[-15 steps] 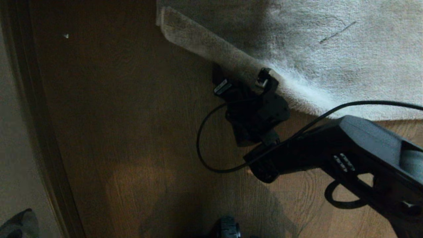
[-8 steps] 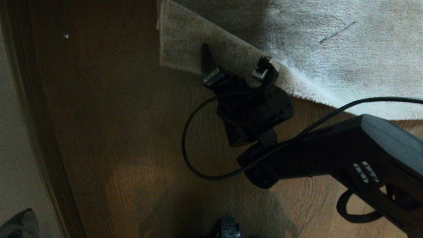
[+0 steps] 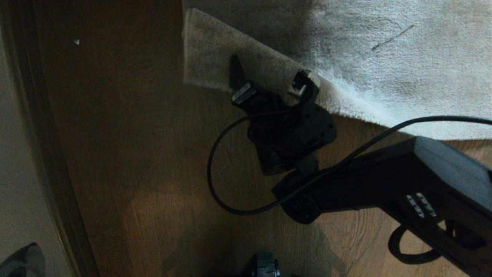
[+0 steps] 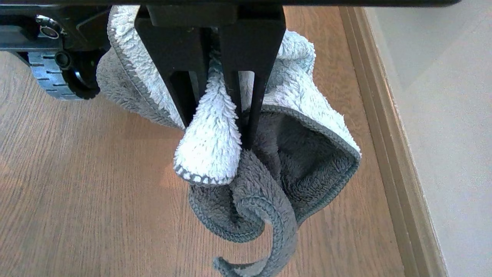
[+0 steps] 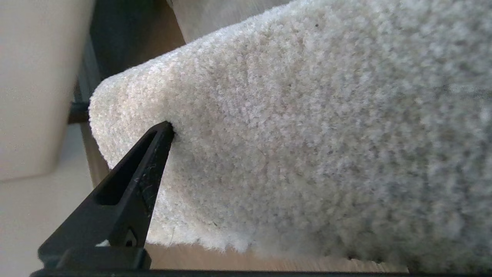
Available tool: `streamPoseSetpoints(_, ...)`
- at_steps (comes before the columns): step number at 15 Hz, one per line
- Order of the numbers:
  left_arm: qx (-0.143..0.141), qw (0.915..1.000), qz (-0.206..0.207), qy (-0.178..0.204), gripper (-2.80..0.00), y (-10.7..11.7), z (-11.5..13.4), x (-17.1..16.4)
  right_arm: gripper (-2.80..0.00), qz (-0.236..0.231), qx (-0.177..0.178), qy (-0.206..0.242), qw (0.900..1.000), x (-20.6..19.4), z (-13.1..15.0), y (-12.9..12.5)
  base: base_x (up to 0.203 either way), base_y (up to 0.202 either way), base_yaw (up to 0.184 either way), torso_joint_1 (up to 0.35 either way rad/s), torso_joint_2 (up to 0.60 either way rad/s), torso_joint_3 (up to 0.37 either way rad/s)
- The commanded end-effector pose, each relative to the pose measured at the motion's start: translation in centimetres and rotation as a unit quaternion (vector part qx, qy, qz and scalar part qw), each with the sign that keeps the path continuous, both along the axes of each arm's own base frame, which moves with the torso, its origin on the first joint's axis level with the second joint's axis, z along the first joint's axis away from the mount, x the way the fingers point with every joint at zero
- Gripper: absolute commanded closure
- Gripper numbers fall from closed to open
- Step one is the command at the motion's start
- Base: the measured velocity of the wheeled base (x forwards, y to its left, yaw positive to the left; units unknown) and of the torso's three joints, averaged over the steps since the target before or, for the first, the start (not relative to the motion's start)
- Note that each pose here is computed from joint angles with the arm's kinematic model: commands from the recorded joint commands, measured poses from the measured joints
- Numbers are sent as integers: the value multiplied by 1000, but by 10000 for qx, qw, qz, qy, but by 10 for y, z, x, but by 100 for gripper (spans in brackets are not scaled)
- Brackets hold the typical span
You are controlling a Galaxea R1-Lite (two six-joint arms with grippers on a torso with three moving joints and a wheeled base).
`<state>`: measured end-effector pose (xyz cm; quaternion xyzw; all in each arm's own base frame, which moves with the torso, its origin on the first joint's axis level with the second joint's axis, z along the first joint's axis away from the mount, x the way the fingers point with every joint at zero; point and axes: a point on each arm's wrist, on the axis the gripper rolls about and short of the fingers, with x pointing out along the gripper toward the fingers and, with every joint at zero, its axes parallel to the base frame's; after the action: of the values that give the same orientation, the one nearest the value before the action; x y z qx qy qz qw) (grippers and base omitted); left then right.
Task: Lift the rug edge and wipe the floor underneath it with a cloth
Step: Lift up the carpet
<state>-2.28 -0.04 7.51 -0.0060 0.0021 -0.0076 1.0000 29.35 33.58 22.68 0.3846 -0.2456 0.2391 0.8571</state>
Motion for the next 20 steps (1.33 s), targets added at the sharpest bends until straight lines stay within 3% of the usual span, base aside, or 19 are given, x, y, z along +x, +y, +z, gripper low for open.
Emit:
streamPoseSetpoints(1,-2,10000,0,3,0,0,0,0,-280,-38,-1,77,10000,2,-8,3,0,0,0,0,0,0)
streamPoseSetpoints(3,-2,10000,0,-5,0,0,0,0,-280,106,201,150,9996,3,-10,4,0,0,0,0,0,0)
streamPoseSetpoints(9,-2,10000,0,-5,0,0,0,0,-280,864,1281,278,9876,1,1,0,0,0,0,0,0,0)
streamPoseSetpoints(15,-2,10000,0,-4,0,0,0,0,-280,1071,1575,334,9811,2,3,0,0,0,0,0,0,0)
streamPoseSetpoints(20,-2,10000,0,-5,0,0,0,0,-280,1358,2090,263,9681,6,6,6,0,0,0,0,0,0)
